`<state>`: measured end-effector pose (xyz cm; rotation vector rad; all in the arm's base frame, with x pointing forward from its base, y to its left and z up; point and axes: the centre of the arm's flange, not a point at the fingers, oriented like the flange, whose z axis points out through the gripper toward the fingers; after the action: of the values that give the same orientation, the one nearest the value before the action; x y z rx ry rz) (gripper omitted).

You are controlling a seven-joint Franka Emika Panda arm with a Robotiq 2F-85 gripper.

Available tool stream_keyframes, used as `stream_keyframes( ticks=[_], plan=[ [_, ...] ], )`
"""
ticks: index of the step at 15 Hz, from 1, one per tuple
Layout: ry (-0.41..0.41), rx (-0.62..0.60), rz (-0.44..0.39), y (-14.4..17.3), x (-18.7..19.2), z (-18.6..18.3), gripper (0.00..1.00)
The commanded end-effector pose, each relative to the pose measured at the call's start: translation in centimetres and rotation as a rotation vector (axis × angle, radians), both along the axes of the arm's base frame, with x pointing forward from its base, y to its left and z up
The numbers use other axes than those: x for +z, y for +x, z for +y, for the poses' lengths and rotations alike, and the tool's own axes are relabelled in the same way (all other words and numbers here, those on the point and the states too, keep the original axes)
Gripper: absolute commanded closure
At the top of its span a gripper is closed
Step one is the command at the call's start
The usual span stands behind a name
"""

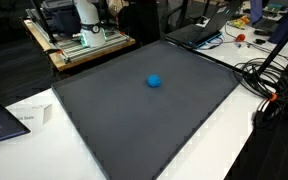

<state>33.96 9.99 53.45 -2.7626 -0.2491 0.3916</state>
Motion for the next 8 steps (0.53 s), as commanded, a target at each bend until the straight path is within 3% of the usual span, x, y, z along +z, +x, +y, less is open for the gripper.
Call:
stream_keyframes(
  ticks=[1,6,7,8],
  plan=[
    [0.042,0.033,0.034,0.39,1.00,0.17,0.49],
    [0.044,0.045,0.045,0.56,1.18,0.38,0.75],
    [0.043,0.047,0.048,0.61,1.14,0.41,0.89],
    [0.041,0.047,0.050,0.66,1.10,0.42,0.96]
  ],
)
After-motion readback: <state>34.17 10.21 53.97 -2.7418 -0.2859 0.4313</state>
